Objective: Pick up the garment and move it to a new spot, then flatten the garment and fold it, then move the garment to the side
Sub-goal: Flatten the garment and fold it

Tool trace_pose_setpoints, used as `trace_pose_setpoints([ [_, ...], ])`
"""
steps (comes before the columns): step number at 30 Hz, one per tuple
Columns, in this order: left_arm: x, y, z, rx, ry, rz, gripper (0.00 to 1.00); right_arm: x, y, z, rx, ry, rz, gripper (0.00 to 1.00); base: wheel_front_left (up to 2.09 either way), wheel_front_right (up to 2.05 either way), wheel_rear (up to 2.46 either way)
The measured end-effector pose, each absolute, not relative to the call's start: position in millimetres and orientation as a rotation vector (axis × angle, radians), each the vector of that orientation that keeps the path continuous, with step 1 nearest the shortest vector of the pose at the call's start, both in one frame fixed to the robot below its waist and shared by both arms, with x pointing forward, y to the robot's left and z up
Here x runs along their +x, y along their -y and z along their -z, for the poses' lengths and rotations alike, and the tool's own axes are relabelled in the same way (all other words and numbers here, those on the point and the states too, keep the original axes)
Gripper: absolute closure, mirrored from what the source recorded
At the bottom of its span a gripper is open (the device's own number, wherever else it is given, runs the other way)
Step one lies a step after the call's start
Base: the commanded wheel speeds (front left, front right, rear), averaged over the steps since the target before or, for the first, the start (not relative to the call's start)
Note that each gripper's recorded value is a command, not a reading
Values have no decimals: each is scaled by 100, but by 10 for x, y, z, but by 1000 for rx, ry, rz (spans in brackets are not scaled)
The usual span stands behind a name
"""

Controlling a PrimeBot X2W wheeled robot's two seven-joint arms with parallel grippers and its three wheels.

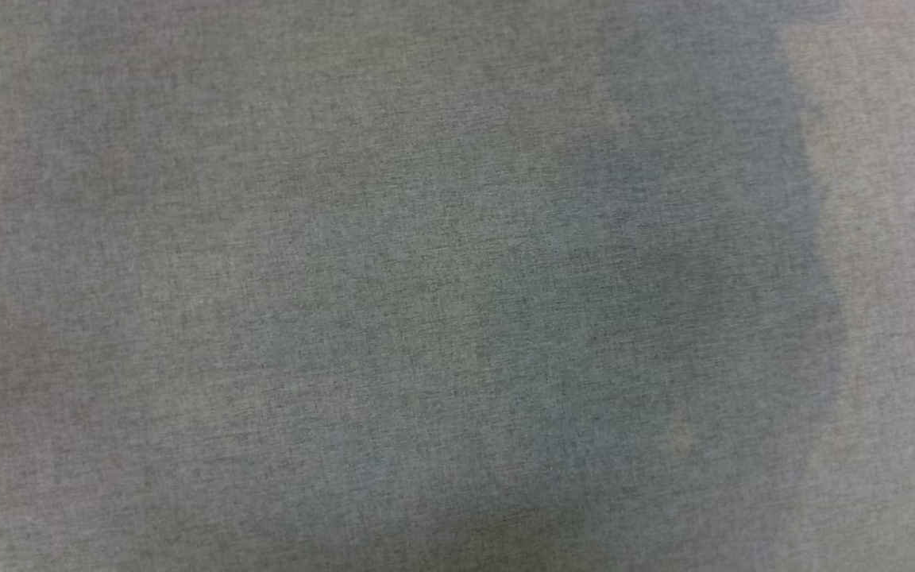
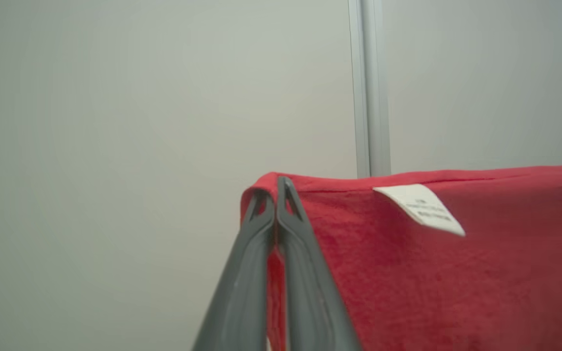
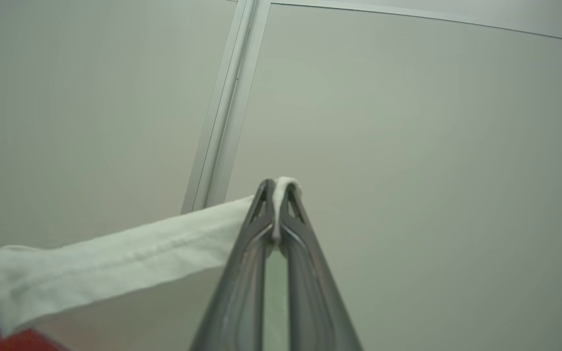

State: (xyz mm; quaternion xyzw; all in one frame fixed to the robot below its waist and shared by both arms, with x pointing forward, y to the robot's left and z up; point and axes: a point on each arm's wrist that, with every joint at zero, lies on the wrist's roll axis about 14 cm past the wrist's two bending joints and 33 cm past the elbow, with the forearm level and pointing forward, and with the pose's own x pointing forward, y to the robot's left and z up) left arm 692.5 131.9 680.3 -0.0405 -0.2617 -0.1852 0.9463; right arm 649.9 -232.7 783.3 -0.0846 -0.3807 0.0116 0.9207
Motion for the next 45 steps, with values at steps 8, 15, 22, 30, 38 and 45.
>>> trace_pose_setpoints([
  [8,6812,-1203,-5782,-53,332,418,100,6618,2372,-6578,-149,471,-65,100,0,0,0],
  [15,6138,-1153,-4806,-101,52,434,100,6102,2419,-5324,38,79,-59,100,0,0,0],
  [22,5237,-1247,-4492,-179,-100,378,100,5236,2470,-5014,147,-132,-29,100,0,0,0],
  [30,4340,-1236,-4434,-261,-217,300,100,4137,2441,-4935,239,-337,43,100,0,0,0],
  [38,3549,-1160,-4209,-277,-449,271,100,3320,2619,-4625,219,-596,158,100,0,0,0],
  [45,3294,-1127,-4250,-302,-518,266,100,3122,2580,-4458,270,-690,149,100,0,0,0],
])
